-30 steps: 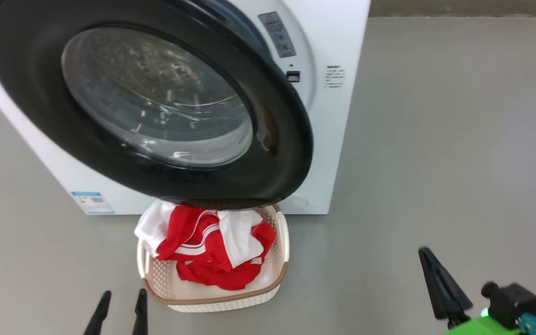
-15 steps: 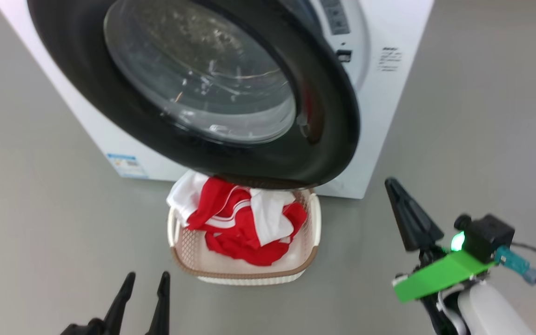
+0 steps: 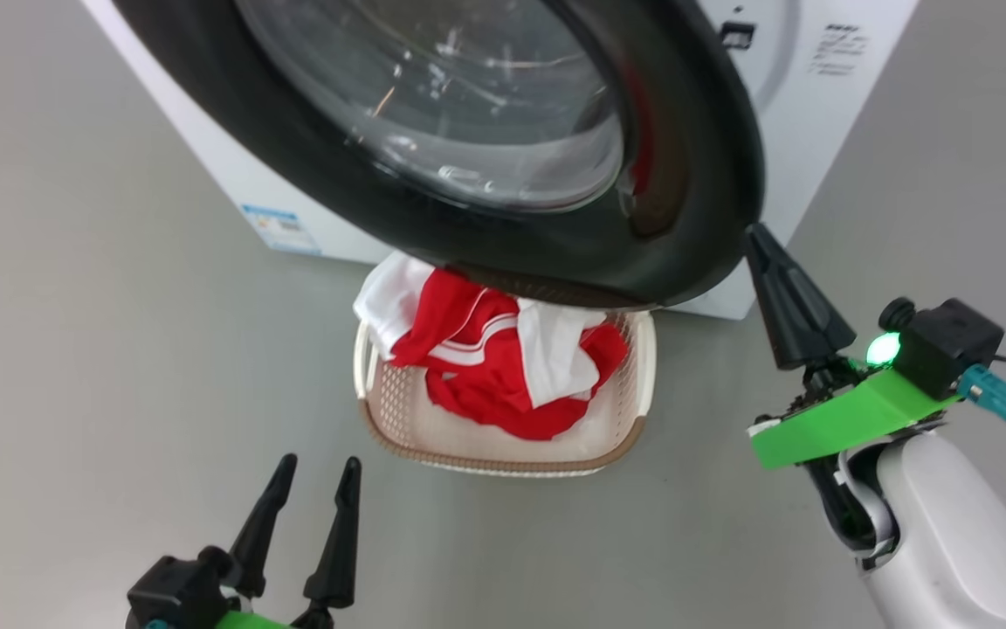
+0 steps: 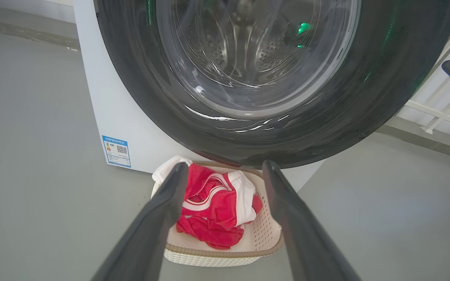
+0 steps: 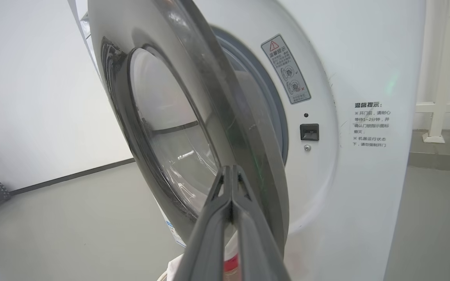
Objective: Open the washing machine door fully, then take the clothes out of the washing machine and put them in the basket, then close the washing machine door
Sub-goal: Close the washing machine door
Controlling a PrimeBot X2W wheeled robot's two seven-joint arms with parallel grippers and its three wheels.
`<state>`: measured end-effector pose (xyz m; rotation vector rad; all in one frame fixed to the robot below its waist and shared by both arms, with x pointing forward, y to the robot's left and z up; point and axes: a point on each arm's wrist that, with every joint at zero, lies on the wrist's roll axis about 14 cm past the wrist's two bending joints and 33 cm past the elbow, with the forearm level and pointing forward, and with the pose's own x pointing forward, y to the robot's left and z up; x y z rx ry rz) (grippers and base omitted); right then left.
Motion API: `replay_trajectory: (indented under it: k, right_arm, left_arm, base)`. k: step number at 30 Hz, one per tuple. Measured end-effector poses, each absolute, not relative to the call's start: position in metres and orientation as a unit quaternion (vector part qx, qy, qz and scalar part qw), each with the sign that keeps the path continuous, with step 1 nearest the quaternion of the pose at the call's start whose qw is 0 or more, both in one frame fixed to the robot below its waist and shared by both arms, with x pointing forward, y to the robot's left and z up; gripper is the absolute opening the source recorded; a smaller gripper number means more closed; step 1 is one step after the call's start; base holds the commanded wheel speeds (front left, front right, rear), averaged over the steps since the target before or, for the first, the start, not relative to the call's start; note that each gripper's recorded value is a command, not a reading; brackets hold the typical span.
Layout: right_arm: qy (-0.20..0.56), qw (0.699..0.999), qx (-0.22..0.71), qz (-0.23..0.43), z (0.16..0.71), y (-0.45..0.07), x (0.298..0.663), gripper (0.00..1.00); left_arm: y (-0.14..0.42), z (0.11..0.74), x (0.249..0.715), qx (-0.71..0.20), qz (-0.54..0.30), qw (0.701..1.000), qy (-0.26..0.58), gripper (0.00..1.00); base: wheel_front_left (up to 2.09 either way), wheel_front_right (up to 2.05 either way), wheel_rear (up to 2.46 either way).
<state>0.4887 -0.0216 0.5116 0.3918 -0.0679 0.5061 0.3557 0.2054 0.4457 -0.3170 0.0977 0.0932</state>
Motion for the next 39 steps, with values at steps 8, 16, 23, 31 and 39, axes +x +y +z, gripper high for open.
replay_trajectory:
  k: [8,16,23,31,39]
  right_arm:
    - [-0.029,0.946,0.199,0.255,0.501,-0.014,0.506,0.00]
    - [-0.046,0.947,0.208,0.240,0.500,-0.022,0.539,0.00]
    - [-0.065,0.951,0.208,0.220,0.498,-0.036,0.570,0.00]
    - [-0.086,0.952,0.214,0.203,0.496,-0.047,0.598,0.00]
    - [-0.096,0.950,0.225,0.197,0.492,-0.049,0.605,0.00]
  left_arm:
    - [0.205,0.437,0.359,-0.160,0.050,0.984,0.062,1.00]
    - [0.200,0.438,0.384,-0.160,0.039,0.985,0.057,1.00]
    - [0.192,0.433,0.402,-0.159,0.027,0.985,0.059,1.00]
    - [0.192,0.424,0.414,-0.158,0.028,0.985,0.068,1.00]
    - [0.195,0.421,0.416,-0.158,0.035,0.984,0.070,1.00]
  base:
    - [0.00,0.00,0.00]
    - [0.00,0.00,0.00]
    - [0.00,0.00,0.00]
    - [0.00,0.00,0.00]
    - [0.00,0.00,0.00]
